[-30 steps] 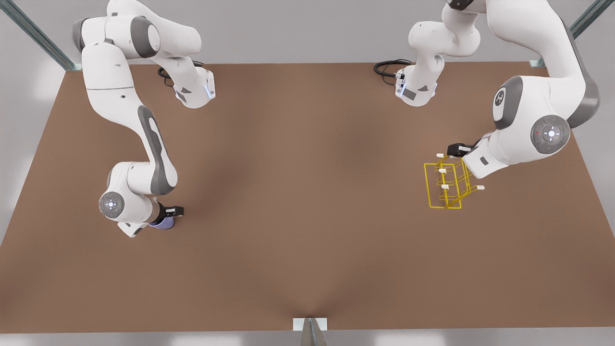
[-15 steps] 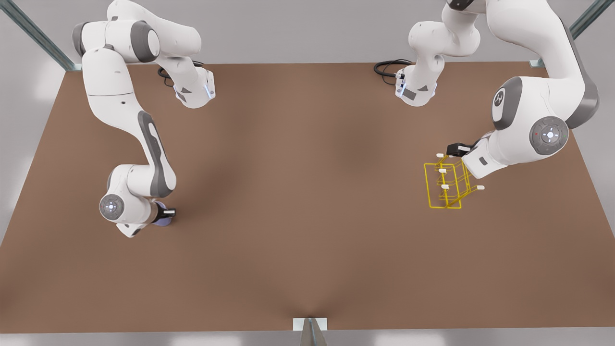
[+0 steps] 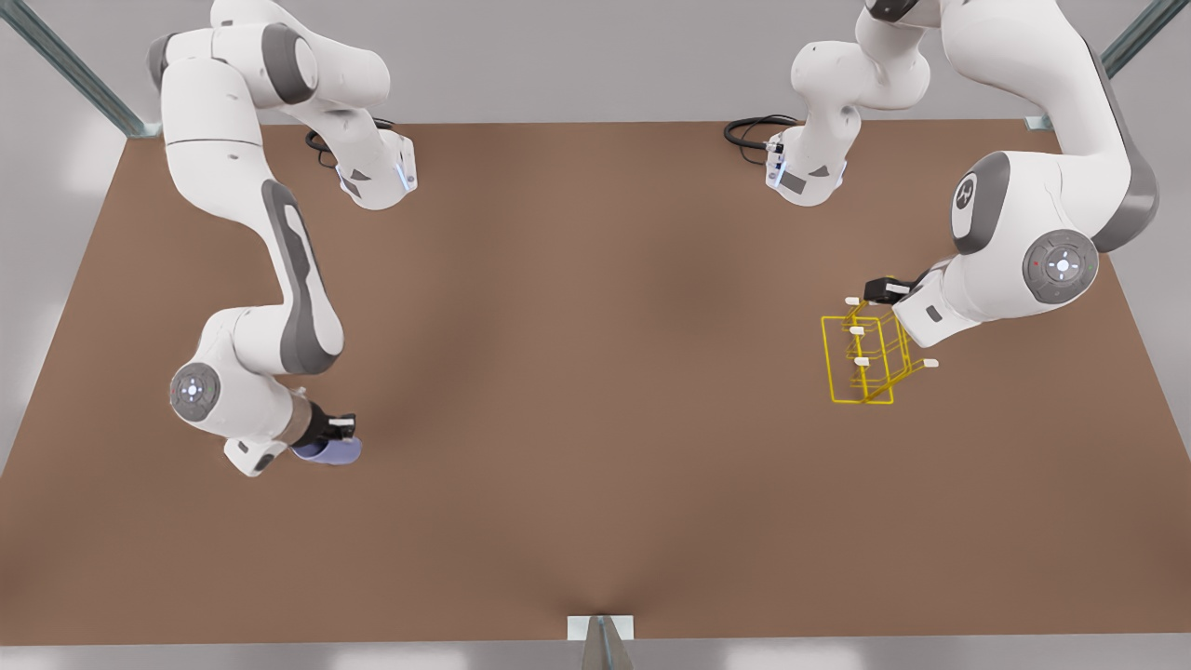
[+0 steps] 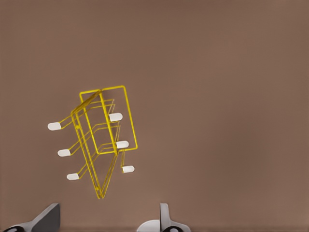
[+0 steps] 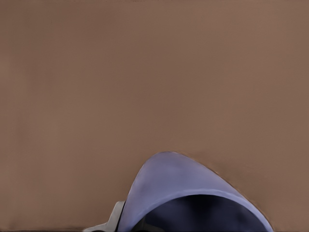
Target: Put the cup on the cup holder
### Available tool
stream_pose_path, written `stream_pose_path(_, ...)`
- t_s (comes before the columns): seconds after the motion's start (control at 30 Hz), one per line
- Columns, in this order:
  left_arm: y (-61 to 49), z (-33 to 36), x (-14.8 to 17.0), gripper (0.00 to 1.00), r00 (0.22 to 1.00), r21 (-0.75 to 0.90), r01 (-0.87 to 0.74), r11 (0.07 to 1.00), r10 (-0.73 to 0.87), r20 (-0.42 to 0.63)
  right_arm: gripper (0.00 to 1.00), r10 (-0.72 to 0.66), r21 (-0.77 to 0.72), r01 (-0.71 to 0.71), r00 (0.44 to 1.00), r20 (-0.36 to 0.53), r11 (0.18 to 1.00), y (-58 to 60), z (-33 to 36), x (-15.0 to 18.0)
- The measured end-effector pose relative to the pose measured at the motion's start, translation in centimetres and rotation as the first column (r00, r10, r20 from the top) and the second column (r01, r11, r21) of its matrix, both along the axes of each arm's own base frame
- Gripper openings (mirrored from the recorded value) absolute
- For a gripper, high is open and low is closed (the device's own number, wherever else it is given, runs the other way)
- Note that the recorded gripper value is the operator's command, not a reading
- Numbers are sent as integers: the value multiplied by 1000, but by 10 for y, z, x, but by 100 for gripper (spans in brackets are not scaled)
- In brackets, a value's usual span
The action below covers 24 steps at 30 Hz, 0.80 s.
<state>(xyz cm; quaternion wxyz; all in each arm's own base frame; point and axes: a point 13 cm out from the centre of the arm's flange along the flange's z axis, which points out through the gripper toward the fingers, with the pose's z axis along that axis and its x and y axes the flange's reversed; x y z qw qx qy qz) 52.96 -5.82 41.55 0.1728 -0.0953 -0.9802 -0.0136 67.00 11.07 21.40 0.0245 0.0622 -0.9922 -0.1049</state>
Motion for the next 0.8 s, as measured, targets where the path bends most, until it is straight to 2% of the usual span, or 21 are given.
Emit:
stream_pose_path(0.1,0,0,-1,100,1000,0,0,1000,0,-3,21,-19,247,29,999,-44,969,106,15,-14)
stream_pose_path(0.2,1,0,-2,100,1000,1,-1,1000,1,-9,21,-79,513,138,988,-134,848,212,37,-17)
stream_pose_path(0.27,0,0,-3,100,1000,2,0,1000,0,-14,21,-77,622,169,982,-173,764,281,44,-8)
stream_pose_path(0.37,0,-1,-4,100,1000,2,0,1000,0,-18,21,-35,718,188,974,-222,670,394,44,-32)
stream_pose_path(0.43,0,-2,-4,100,1000,3,-1,1000,1,-21,21,-12,766,230,960,-278,600,447,46,-49)
stream_pose_path(0.53,0,-3,-4,100,1000,3,-1,1000,1,-24,21,9,786,291,936,-352,545,502,39,-80)
stream_pose_path(0.63,0,-4,-4,100,1000,4,-1,1000,1,-26,21,10,782,319,924,-383,535,572,7,-119)
stream_pose_path(0.8,0,-3,-5,100,1000,4,-2,1000,2,-26,21,-78,738,371,913,-400,564,601,-58,-131)
